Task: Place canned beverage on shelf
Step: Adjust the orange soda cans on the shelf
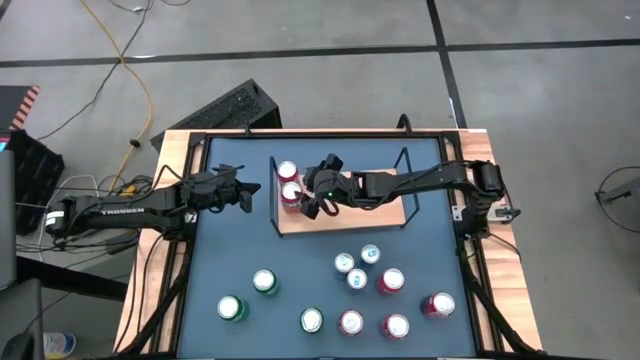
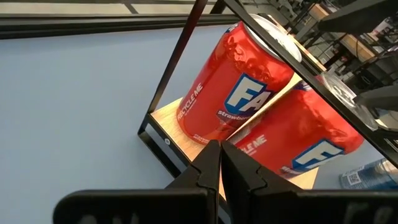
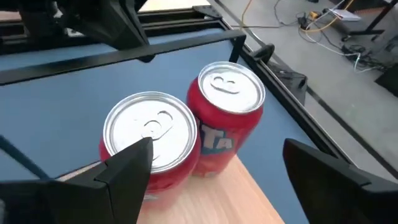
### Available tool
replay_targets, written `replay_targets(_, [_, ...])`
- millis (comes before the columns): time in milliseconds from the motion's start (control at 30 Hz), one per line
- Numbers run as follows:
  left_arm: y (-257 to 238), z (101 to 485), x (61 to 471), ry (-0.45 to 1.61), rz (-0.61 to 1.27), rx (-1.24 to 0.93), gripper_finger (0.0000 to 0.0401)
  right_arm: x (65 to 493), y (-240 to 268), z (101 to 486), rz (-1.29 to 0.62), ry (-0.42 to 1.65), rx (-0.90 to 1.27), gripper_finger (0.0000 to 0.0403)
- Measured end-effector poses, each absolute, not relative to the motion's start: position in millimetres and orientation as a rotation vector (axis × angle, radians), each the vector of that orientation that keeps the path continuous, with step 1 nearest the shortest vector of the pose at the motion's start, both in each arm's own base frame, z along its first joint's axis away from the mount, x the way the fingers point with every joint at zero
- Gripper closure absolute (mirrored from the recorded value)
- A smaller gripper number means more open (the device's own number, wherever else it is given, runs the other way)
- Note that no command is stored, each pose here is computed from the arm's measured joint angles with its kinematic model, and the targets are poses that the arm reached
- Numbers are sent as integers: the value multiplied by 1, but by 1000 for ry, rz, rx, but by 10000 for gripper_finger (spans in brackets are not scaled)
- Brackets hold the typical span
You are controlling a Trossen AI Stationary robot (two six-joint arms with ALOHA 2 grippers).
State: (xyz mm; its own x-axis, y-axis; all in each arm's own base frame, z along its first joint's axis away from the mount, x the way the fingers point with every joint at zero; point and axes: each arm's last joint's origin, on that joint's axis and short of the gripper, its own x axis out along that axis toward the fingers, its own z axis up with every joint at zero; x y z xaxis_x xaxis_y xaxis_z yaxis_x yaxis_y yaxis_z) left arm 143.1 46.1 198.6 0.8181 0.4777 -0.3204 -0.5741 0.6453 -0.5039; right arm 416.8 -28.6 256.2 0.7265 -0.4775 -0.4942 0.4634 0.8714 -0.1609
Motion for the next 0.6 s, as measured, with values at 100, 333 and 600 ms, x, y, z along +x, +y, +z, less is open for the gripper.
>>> replay_targets(100, [46, 199, 143, 163, 601, -629, 401, 415, -27, 260, -505, 548, -23, 55])
replay_targets(333, [47, 199, 143, 159, 621, -618, 401, 411, -16, 268, -444, 537, -16, 55])
replay_targets(600, [47, 199, 143, 158, 625, -617, 401, 413, 2, 266, -403, 532, -28, 55])
